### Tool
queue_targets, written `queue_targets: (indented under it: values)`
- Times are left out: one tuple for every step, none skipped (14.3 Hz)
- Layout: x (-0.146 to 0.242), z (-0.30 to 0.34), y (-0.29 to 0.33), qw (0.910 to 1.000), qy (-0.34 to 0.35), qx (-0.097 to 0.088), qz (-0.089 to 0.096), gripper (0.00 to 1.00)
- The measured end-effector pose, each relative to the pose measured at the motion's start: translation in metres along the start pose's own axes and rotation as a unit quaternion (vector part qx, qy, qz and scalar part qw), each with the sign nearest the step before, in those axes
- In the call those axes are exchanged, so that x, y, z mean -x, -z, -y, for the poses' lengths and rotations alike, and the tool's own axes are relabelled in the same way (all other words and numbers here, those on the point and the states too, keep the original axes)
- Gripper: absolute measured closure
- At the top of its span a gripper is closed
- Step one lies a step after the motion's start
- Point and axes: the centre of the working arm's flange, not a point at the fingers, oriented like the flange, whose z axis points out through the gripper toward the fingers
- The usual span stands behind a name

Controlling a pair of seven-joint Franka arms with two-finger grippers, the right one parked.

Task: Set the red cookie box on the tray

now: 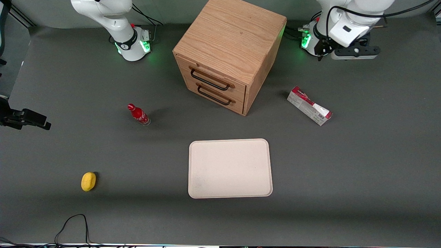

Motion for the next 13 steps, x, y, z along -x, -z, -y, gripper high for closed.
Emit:
queue_targets:
  values:
    - [0.001, -0.001, -0.002, 0.9999, 0.013, 0.004, 0.0, 0.0]
    - [0.001, 0.0, -0.002, 0.9992, 0.038, 0.011, 0.001, 0.0]
    - [0.0, 0.001, -0.002, 0.9972, 0.073, 0.015, 0.001, 0.0]
    - [-0.001, 0.002, -0.003, 0.9929, 0.118, 0.018, 0.002, 0.0]
    - [-0.002, 0.003, -0.003, 0.9845, 0.174, 0.02, 0.001, 0.0]
    - [-0.003, 0.003, -0.003, 0.9711, 0.238, 0.024, -0.002, 0.0]
    - [-0.004, 0.003, -0.002, 0.9535, 0.3, 0.027, -0.004, 0.0]
    - [-0.006, 0.004, -0.002, 0.9285, 0.37, 0.03, -0.005, 0.0]
    - [-0.007, 0.004, -0.002, 0.9021, 0.43, 0.033, -0.005, 0.0]
    - [-0.009, 0.006, -0.001, 0.8768, 0.479, 0.037, -0.007, 0.0]
    - [-0.011, 0.008, -0.001, 0.8548, 0.517, 0.042, -0.01, 0.0]
    - [-0.013, 0.01, -0.002, 0.8371, 0.545, 0.047, -0.012, 0.0]
    - [-0.015, 0.012, -0.004, 0.8255, 0.562, 0.051, -0.014, 0.0]
